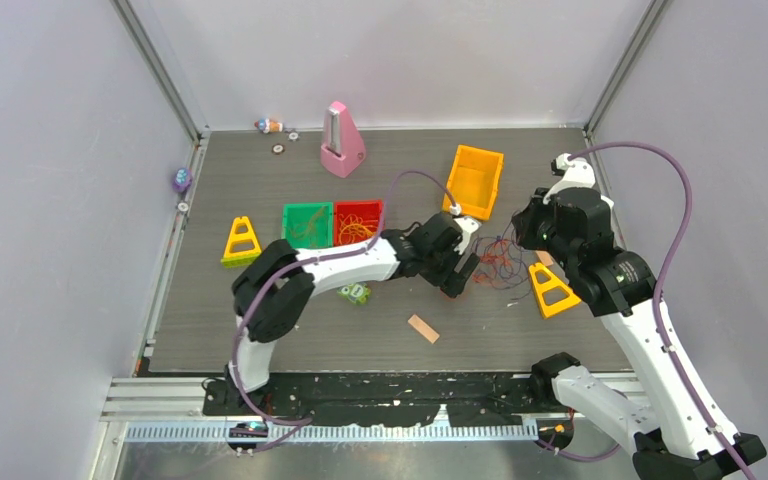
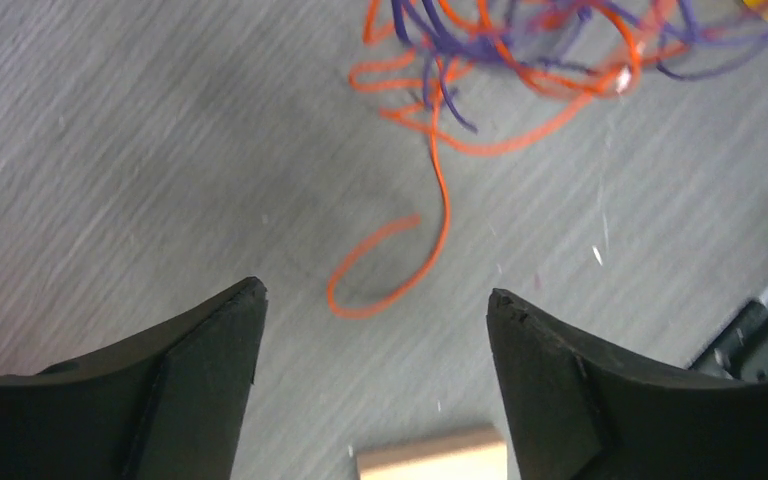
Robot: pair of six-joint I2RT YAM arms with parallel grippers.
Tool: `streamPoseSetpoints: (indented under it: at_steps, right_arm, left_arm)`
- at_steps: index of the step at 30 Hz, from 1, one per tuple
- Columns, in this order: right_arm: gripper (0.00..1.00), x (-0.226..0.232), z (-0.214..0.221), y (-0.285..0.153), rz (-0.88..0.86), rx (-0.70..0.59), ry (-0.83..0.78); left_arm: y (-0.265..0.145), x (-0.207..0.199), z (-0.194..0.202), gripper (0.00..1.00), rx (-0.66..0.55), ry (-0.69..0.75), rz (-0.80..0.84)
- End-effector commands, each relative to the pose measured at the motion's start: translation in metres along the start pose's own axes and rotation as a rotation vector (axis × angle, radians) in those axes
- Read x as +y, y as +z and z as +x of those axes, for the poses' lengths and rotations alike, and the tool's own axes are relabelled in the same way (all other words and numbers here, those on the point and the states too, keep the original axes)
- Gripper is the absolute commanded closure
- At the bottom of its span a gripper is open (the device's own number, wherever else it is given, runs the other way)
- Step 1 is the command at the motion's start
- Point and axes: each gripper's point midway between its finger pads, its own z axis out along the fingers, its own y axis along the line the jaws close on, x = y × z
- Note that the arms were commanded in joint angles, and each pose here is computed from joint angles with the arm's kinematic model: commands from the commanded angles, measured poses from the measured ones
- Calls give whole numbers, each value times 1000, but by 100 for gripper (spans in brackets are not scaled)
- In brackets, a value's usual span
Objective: Untangle the cables
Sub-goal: Untie the cable.
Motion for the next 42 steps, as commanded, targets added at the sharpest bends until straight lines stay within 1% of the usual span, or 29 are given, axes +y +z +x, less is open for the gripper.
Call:
streamPoseSetpoints:
  at_steps: [1,5,6,7,8,9,10,11,12,14,17,20,24,26,29,33,35,37,39,42]
  right_arm:
    - [94,5,-16,-4,-21,-53,33]
    - [94,0,-21,-10,6,-91,66]
    - [94,-1,-22,-11,8,-102,75]
    - [94,-3,-23,-14,14,-114,83]
    - [94,-3,-24,-15,13,-121,90]
    - [94,-4,-25,-16,15,-126,94]
    - [94,-4,-25,-16,15,-127,100]
    - [94,-4,-25,-16,15,-128,101]
    - [94,-4,-25,-17,17,-128,102]
    - [94,-8,-24,-17,34,-129,108]
    - [94,-23,-23,-20,106,-158,130]
    - [94,-35,-20,-21,160,-185,155]
    - [94,-39,-2,-6,179,-146,159]
    - [94,-41,13,6,185,-105,151]
    - [94,-48,41,22,220,-27,141]
    - [94,-63,69,38,276,48,158]
    - [94,-76,79,42,328,80,185]
    - [95,-96,88,40,422,105,231]
    - [94,-111,95,38,496,118,269]
    - [94,-125,101,35,549,110,319]
  left_arm:
    - [19,14,16,21,142,-2,-89]
    - [25,16,27,25,161,-45,-98]
    - [27,20,29,29,161,-50,-120]
    - [28,21,32,38,165,-53,-127]
    - [30,21,35,52,173,-56,-127]
    - [31,22,37,68,178,-56,-128]
    - [32,24,39,88,180,-58,-135]
    - [30,27,42,100,179,-60,-146]
    - [25,29,44,100,170,-60,-157]
    - [8,36,42,100,109,-62,-186]
    - [-40,50,29,100,-18,-75,-230]
    - [-86,75,33,100,-65,-133,-263]
    - [-145,91,49,100,-110,-222,-233]
    - [-176,99,57,100,-155,-250,-249]
    - [-225,120,64,100,-239,-305,-329]
    - [-283,154,75,100,-367,-414,-471]
    - [-311,171,82,100,-436,-479,-573]
    - [-341,185,93,100,-530,-549,-694]
    - [-361,193,97,100,-623,-586,-768]
    - [-377,196,104,100,-685,-625,-819]
